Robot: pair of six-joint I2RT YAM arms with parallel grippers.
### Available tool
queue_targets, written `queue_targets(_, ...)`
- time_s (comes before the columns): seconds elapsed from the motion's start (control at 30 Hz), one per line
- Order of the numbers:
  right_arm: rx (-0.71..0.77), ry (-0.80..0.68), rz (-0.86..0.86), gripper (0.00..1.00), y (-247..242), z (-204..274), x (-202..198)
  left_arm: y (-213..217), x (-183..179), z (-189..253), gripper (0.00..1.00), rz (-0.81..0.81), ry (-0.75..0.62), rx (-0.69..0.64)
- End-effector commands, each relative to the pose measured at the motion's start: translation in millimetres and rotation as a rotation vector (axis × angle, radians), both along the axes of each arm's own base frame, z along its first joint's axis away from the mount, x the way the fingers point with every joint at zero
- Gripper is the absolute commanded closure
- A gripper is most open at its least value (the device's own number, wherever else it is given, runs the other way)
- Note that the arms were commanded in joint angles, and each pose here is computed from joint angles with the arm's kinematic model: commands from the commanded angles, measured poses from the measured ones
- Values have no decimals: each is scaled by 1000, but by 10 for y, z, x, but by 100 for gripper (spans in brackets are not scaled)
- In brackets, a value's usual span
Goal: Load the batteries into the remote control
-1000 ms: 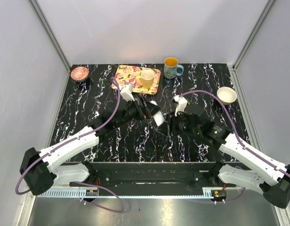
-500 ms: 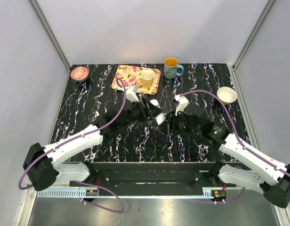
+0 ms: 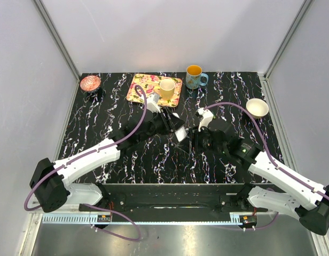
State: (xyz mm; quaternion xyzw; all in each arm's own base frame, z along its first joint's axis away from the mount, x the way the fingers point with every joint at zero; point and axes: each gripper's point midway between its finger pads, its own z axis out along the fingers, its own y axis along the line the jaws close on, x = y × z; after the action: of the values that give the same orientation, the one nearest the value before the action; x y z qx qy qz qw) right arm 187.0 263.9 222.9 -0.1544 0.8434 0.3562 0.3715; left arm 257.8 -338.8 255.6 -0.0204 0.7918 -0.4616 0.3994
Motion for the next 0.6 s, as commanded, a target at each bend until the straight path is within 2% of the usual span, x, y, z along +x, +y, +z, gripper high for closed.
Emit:
queue_targets(0.0, 75, -62, -5, 100, 74, 262, 39, -50, 75, 290, 55, 14, -70, -42)
queue_targets(0.03, 78, -65, -5, 100, 72, 275, 38, -47, 73, 292, 62, 14, -72, -42)
queue_targets(0.13, 73, -63, -9, 100, 64, 255, 38, -48, 55, 263, 70, 8, -71, -41)
queue_targets(0.23, 77, -59, -5, 100, 69, 252, 30, -64, 36, 245, 85, -5, -71, -41)
queue_targets(0.27, 81, -60, -4, 100, 75, 263, 31, -67, 31, 241, 100, -8, -70, -42)
queue_targets(0.3, 87, -52, -9, 98, 78, 265, 29, -66, 30, 251, 100, -8, -72, -44)
queue_targets(0.37, 93, -48, -2, 72, 87, 286, 13, -47, 14, 259, 100, -8, -78, -51)
queue_targets(0.4, 102, -45, -1, 49, 88, 316, 0, -33, 17, 285, 100, -2, -89, -57)
queue_targets(0.5, 120, -40, 25, 27, 95, 406, -61, 83, 18, 371, 100, 26, -128, -82)
queue_targets(0.57, 136, -37, 44, 22, 101, 465, -110, 153, -24, 344, 100, 15, -147, -108)
